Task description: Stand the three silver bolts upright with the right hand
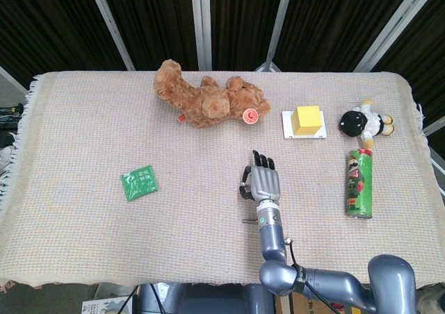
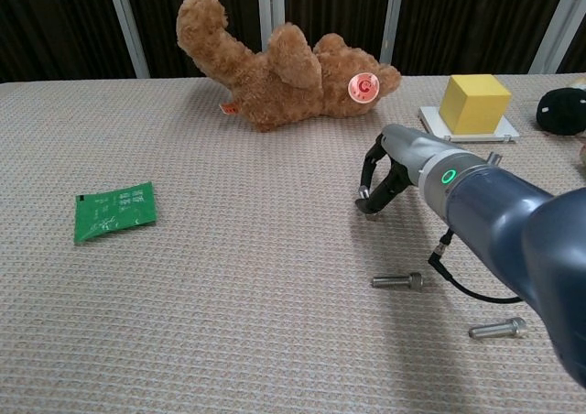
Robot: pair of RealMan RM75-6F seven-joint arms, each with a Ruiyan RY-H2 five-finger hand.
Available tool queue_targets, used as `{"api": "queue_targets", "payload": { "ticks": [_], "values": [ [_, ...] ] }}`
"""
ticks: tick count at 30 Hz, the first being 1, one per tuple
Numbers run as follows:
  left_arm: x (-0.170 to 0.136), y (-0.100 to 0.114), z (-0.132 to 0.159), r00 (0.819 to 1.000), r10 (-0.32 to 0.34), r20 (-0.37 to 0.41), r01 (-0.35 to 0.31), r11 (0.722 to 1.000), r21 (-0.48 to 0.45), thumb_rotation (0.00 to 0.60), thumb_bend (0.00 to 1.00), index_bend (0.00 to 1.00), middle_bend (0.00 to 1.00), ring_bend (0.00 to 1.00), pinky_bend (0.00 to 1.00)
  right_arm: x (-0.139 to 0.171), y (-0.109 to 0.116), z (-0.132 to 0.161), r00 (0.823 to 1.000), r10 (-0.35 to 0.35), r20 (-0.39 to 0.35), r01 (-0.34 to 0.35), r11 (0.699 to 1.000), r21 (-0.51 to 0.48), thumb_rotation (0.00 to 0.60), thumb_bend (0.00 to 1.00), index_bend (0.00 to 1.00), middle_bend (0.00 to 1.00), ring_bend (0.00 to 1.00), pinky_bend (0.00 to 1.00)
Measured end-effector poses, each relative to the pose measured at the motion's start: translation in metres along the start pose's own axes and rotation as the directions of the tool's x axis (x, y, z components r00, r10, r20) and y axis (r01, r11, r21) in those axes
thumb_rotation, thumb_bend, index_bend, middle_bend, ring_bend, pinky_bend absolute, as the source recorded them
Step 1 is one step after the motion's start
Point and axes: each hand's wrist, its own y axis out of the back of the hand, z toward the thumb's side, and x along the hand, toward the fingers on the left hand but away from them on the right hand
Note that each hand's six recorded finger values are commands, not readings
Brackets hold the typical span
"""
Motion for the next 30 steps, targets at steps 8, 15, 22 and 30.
{"api": "queue_targets", "payload": {
  "ticks": [8, 15, 22, 30],
  "values": [
    [0.0004, -0.0002, 0.0007, 1.000, 0.001, -0.002, -0.001, 1.000, 0.002, 0.600, 0.08, 0.09, 0.04, 0.00, 0.08, 0.0007, 0.0019, -0.0032, 1.000, 0.017, 0.008, -0.017, 1.000, 0.006, 0.600, 0.39, 0.61, 0.00, 0.05, 0.07],
    [0.0007, -0.0011, 0.0015, 1.000, -0.002, -0.001, 0.002, 1.000, 0.005, 0.600, 0.08, 0.09, 0.04, 0.00, 0.08, 0.0011, 0.0018, -0.0038, 1.000, 0.024, 0.010, -0.024, 1.000, 0.013, 0.600, 0.39, 0.58, 0.00, 0.05, 0.07],
    [0.0010, -0.0009, 0.0011, 1.000, -0.001, -0.004, 0.001, 1.000, 0.005, 0.600, 0.08, 0.09, 0.04, 0.00, 0.08, 0.0008, 0.0018, -0.0040, 1.000, 0.028, 0.012, -0.028, 1.000, 0.010, 0.600, 0.39, 0.56, 0.00, 0.05, 0.07],
    [0.0015, -0.0014, 0.0016, 1.000, -0.003, -0.005, 0.003, 1.000, 0.006, 0.600, 0.08, 0.09, 0.04, 0.00, 0.08, 0.0011, 0.0021, -0.0044, 0.999, 0.034, 0.012, -0.034, 0.999, 0.013, 0.600, 0.38, 0.55, 0.00, 0.05, 0.07]
  ]
}}
